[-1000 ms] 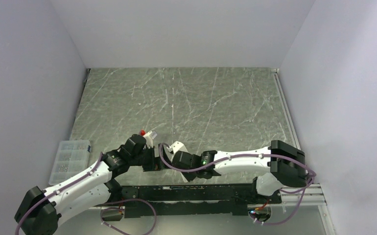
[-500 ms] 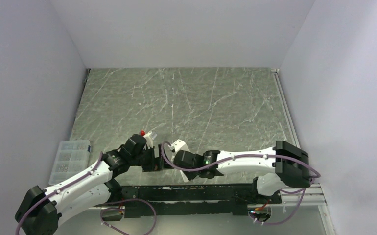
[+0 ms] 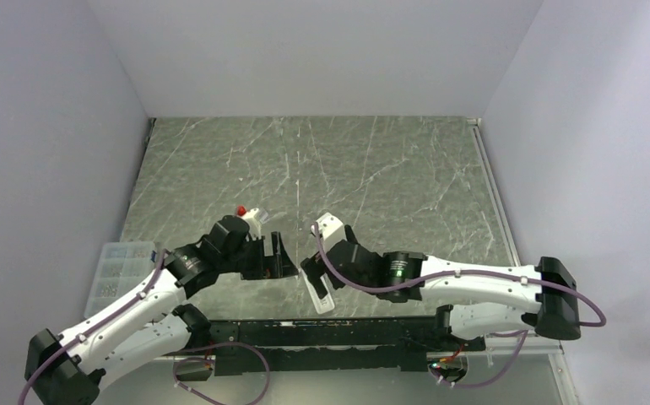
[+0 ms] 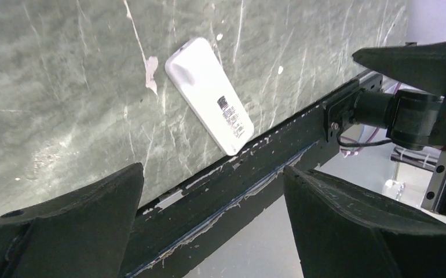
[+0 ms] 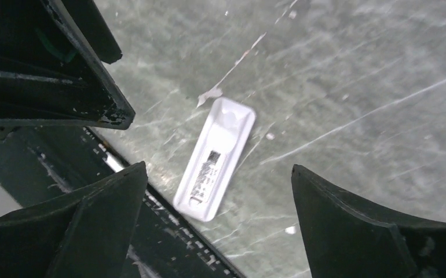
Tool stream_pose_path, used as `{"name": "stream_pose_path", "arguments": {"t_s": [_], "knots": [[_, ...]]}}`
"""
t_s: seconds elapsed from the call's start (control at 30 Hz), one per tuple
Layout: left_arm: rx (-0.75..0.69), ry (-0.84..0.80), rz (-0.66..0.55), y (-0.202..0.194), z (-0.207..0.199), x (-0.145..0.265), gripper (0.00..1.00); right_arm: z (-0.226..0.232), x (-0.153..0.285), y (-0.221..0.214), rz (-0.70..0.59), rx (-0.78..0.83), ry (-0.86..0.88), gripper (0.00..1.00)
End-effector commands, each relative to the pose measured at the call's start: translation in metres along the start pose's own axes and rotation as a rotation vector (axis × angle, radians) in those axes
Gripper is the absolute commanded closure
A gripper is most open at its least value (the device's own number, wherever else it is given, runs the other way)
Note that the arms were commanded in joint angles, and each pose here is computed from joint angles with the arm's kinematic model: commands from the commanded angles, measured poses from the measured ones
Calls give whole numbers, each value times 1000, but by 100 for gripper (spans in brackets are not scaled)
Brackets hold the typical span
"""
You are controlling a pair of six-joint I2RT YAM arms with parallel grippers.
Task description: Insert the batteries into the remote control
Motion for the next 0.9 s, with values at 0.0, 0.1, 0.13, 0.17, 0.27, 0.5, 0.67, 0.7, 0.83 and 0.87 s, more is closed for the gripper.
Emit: {"name": "stream_pose_path", "arguments": {"t_s": [0.0,0.1,0.13,0.17,0.27,0.5,0.67,0.7,0.83,0.87], "knots": [[-81,67,-62,22,-8,19,4,-7,11,23,-161,39,-22,0],[-141,106,-95,36,-15,33,3,-14,19,31,-223,45,-48,0],[-157,128,-106,39,-16,39,2,-17,22,33,-245,42,-52,0],[-173,151,-120,43,-17,43,1,-20,25,35,-268,37,-54,0],[-212,199,-172,54,-21,60,0,-28,35,38,-332,23,-67,0],[-255,236,-306,70,-32,97,0,-50,59,38,-404,-47,-162,0],[-268,268,-380,74,-34,120,0,-57,73,38,-420,-54,-179,0],[-270,268,-394,74,-35,124,1,-59,75,38,-420,-55,-178,0],[-280,265,-441,74,-38,141,0,-62,81,37,-428,-68,-172,0],[-294,251,-446,72,-39,144,1,-62,82,37,-430,-72,-167,0]]}}
Point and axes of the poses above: each gripper's point midway between its finger pads, its own x axis back along the fingers, its own z axis along the line the jaws close on, y = z × x, the point moved 9 cm from there along x, back along the fingers, and after that the axes turned 11 degrees about -x, right-handed, at the moved point
